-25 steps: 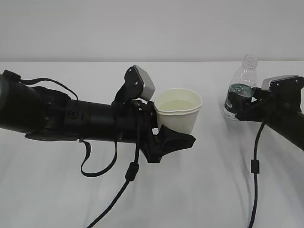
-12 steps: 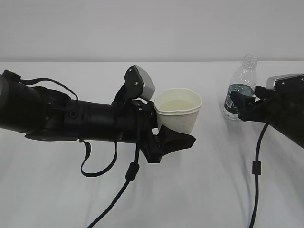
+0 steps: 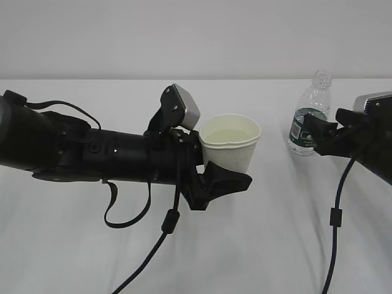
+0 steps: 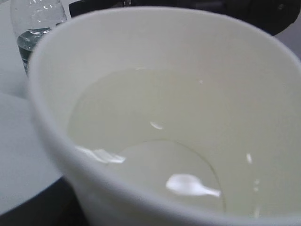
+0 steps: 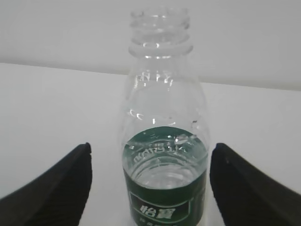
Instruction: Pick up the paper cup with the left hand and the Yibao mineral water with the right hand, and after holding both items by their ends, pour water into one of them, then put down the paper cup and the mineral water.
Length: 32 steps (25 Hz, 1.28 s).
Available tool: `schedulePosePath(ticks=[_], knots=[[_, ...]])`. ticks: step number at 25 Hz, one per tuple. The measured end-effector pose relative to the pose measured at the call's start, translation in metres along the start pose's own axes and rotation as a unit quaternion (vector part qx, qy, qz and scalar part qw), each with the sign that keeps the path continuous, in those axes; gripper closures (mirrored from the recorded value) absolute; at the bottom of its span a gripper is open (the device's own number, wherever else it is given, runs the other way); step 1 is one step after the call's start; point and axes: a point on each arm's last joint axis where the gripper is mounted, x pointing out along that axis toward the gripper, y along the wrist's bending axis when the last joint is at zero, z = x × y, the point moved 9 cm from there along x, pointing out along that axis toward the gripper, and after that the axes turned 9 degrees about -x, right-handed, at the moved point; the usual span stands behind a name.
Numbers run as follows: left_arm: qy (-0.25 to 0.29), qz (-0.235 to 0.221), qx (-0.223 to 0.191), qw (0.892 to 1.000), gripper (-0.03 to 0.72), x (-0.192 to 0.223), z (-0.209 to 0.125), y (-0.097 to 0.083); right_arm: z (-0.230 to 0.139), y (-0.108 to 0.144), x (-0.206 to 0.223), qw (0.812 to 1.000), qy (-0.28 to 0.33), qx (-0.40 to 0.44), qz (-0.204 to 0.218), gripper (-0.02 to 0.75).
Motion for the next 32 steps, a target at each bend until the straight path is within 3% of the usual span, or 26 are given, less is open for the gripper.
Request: schedulePosePath(ticks=[16,32], knots=[[-0.007,0.005,-0.004,1.000,0.232,0.000,0.002,0.002,0.011,0.009,-0.032,1.000,0.005,0.002,0.000,0.146],[-0.004,0.009,-0.001,1.000,0.232,0.000,0.001,0.003,0.062,0.003,-0.047,0.998,-0.052,-0.021,-0.014,0.146]])
